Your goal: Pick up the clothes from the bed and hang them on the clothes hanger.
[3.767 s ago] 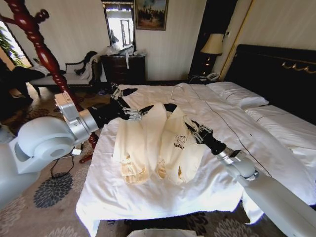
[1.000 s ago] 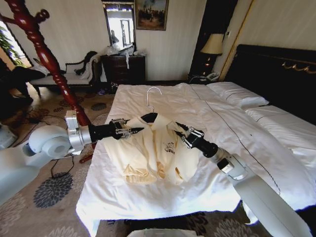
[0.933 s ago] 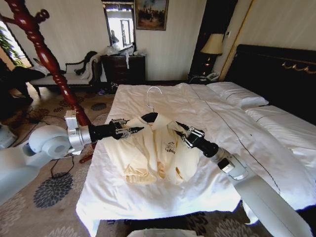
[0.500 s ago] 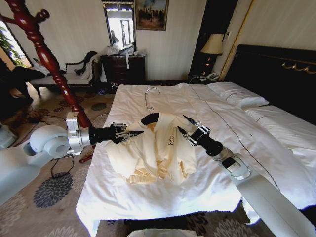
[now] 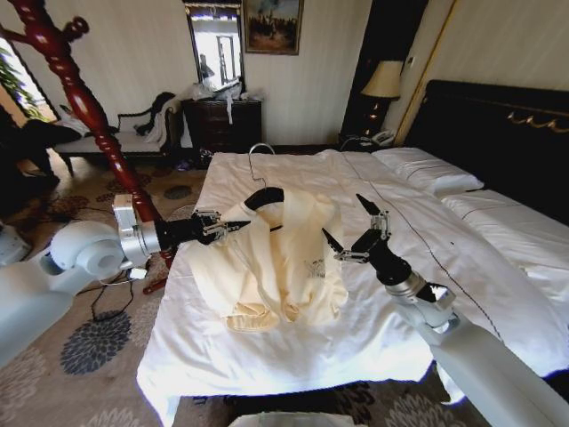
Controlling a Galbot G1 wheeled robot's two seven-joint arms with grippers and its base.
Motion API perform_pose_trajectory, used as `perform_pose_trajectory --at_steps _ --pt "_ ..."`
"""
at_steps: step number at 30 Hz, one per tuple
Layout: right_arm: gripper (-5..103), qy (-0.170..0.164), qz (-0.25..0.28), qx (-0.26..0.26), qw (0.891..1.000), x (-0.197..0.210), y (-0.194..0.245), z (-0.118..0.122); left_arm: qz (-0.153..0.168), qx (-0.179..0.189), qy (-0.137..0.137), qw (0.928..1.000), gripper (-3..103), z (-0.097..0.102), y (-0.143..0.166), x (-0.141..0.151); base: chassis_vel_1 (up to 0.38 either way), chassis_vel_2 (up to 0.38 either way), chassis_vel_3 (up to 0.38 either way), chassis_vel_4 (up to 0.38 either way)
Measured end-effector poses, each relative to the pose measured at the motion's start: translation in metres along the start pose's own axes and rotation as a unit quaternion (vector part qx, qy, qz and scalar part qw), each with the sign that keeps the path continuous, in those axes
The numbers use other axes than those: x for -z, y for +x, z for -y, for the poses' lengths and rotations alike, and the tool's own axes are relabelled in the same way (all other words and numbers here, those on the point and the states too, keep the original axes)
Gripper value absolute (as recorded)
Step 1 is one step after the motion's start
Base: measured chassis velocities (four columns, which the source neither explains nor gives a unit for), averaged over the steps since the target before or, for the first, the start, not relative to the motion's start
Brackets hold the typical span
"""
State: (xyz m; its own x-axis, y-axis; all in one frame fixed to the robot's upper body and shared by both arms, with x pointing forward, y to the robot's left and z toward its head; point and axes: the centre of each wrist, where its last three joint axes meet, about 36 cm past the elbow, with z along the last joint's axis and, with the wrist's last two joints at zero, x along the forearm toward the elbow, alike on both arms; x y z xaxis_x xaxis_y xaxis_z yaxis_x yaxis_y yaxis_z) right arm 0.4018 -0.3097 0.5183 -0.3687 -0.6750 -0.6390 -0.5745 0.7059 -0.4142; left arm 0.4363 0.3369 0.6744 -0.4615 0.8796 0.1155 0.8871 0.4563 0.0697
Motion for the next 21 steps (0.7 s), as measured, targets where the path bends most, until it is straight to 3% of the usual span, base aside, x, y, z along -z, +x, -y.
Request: perform_pose_trajectory --at_steps 5,7,8,9,11,13,14,18,19,21 --pt "100 -0.018 0.003 -0.025 1.000 0.003 -0.004 -0.001 0.018 0.014 0.002 0.9997 19 0.001 -0.002 0.004 0.000 0.000 0.000 0.000" --pt "100 -0.042 0.005 -0.062 0.997 0.006 -0.005 -0.004 0.036 0.052 0.000 0.9980 19 -0.003 0.000 0.009 0.000 0.000 0.000 0.000" --pt "100 -0.042 0.005 -0.062 0.997 0.006 -0.005 -0.004 0.036 0.052 0.000 0.9980 19 -0.003 0.000 0.009 0.000 0.000 0.000 0.000" --pt "100 -0.052 0.009 -0.080 0.995 0.008 -0.006 -0.003 0.044 0.081 0.000 0.9957 19 -0.006 0.001 0.012 0.000 0.000 0.000 0.000" --pt "100 -0.060 0.016 -0.109 0.992 0.012 -0.009 0.002 0.052 0.161 -0.001 0.9856 19 -0.017 0.008 0.018 0.000 0.000 0.000 0.000" --pt "100 -0.052 0.021 -0.126 0.990 0.013 -0.009 0.012 0.050 0.234 0.000 0.9711 19 -0.029 0.016 0.023 0.000 0.000 0.000 0.000" --pt "100 -0.052 0.021 -0.126 0.990 0.013 -0.009 0.012 0.050 0.234 0.000 0.9711 19 -0.029 0.016 0.023 0.000 0.000 0.000 0.000" --pt "100 -0.044 0.030 -0.158 0.986 0.011 -0.006 0.027 0.037 0.340 0.010 0.9398 19 -0.058 0.033 0.039 0.000 0.000 0.000 0.000" --pt "100 -0.044 0.030 -0.158 0.986 0.011 -0.006 0.027 0.037 0.340 0.010 0.9398 19 -0.058 0.033 0.039 0.000 0.000 0.000 0.000" --pt "100 -0.046 0.033 -0.167 0.984 0.009 -0.006 0.028 0.031 0.368 0.017 0.9290 19 -0.069 0.042 0.049 0.000 0.000 0.000 0.000"
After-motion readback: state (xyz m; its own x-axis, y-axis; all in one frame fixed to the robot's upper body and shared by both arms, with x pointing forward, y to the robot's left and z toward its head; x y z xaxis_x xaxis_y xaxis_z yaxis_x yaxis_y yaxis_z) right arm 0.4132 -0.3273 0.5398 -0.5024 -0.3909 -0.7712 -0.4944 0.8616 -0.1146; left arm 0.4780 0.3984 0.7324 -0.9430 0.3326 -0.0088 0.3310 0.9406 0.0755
